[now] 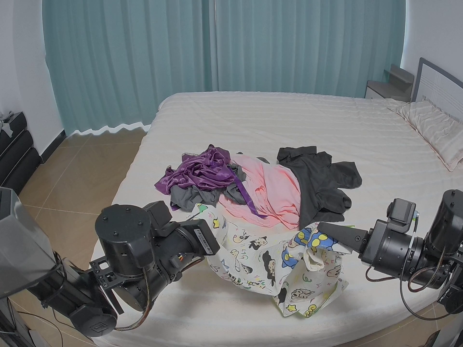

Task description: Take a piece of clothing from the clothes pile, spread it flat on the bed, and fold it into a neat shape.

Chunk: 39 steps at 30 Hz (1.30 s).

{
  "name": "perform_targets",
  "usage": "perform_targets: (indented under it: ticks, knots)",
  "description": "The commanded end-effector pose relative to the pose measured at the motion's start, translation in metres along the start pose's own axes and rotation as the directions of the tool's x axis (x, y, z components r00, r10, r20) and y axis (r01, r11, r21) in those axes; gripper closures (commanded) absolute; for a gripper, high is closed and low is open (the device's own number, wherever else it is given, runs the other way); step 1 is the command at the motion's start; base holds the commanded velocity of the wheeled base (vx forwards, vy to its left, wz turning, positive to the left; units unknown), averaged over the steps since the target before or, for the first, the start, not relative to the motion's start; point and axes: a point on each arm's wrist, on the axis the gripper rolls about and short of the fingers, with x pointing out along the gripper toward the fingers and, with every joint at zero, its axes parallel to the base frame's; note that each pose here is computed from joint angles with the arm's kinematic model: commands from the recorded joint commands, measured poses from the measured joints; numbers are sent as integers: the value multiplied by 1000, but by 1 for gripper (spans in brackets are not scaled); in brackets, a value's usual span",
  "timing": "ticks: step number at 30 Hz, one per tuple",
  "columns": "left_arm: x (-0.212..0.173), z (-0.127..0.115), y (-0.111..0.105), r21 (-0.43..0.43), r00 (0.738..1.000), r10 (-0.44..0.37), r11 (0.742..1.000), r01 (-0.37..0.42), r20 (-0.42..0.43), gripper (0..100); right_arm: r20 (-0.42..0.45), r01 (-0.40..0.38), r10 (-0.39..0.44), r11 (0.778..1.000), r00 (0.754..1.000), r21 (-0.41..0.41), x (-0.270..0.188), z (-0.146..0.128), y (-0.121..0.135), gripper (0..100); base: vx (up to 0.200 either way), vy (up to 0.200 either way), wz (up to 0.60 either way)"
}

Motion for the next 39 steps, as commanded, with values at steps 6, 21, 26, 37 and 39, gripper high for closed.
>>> perform_targets:
  ticks: [6,21,26,37,39]
  knots:
    - [-2,-1,-3,6,1000,-8,1000,8,-3,100,36,-21,22,1000,999,-6,-2,5,2,100,0,-200,0]
    - [-5,1,-6,5,1000,-22,1000,22,1,100,57,-14,14,1000,998,-5,-3,9,0,100,0,-200,0]
    - [-6,2,-6,4,1000,-24,1000,24,5,100,61,-16,17,1000,998,-6,-4,9,1,100,0,-200,0]
    - [-6,3,-6,3,1000,-25,1000,25,8,100,68,-14,14,1000,998,-8,-4,11,0,100,0,-200,0]
    - [-6,4,-7,-1,999,-34,999,35,23,100,69,-15,15,1000,997,-8,-5,11,1,100,0,-200,0]
